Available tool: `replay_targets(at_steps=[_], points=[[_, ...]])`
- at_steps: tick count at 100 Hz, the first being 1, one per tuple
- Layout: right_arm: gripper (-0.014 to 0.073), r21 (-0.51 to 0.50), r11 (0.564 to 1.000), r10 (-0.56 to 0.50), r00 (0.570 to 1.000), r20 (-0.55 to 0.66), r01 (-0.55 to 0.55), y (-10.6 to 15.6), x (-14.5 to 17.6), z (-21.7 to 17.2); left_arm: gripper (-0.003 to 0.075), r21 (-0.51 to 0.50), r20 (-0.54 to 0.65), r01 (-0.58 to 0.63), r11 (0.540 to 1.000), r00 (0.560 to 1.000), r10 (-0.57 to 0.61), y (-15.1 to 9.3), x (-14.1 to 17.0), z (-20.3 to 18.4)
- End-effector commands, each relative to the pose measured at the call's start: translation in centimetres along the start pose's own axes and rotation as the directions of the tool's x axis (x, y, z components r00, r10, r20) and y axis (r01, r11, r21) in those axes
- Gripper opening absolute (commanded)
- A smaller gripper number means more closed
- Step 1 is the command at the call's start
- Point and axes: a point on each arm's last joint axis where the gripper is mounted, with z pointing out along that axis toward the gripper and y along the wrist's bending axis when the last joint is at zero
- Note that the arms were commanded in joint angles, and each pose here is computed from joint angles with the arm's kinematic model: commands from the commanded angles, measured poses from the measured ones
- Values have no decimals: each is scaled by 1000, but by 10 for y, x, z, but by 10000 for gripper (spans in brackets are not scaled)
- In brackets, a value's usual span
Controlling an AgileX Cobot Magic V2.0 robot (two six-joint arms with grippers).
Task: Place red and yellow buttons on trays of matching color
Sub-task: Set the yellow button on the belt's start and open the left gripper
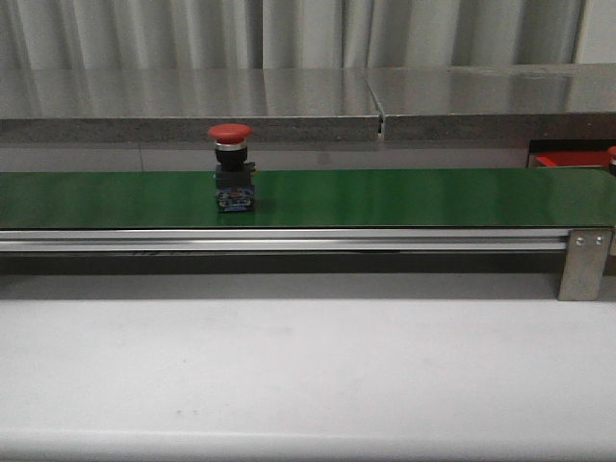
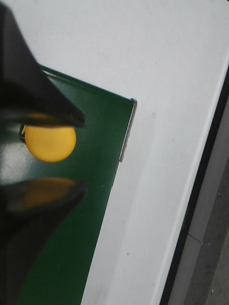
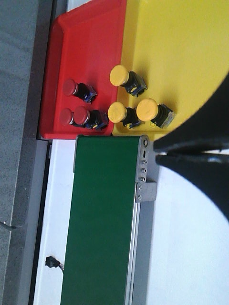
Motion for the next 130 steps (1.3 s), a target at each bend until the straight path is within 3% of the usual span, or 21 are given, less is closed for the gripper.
replay_targets(at_steps=[1,45,104,130], points=[[-74,13,1000,-10,996,86,9,-1,-12,-4,-19,37,116,-28,999,993,23,-16,-11,-33],[-74,13,1000,-10,996,85,9,-1,-12,-4,-20,144,162,-167,975,976,143,-55,38,-95],[-74,7,1000,-5,997,78,4,-1,-11,-3,-20,193,188,-210,958,967,174,-46,105,-161],[-74,-2,1000,1,999,34,-1,-2,-16,14,-20,193,223,-223,956,958,178,-43,114,-177]])
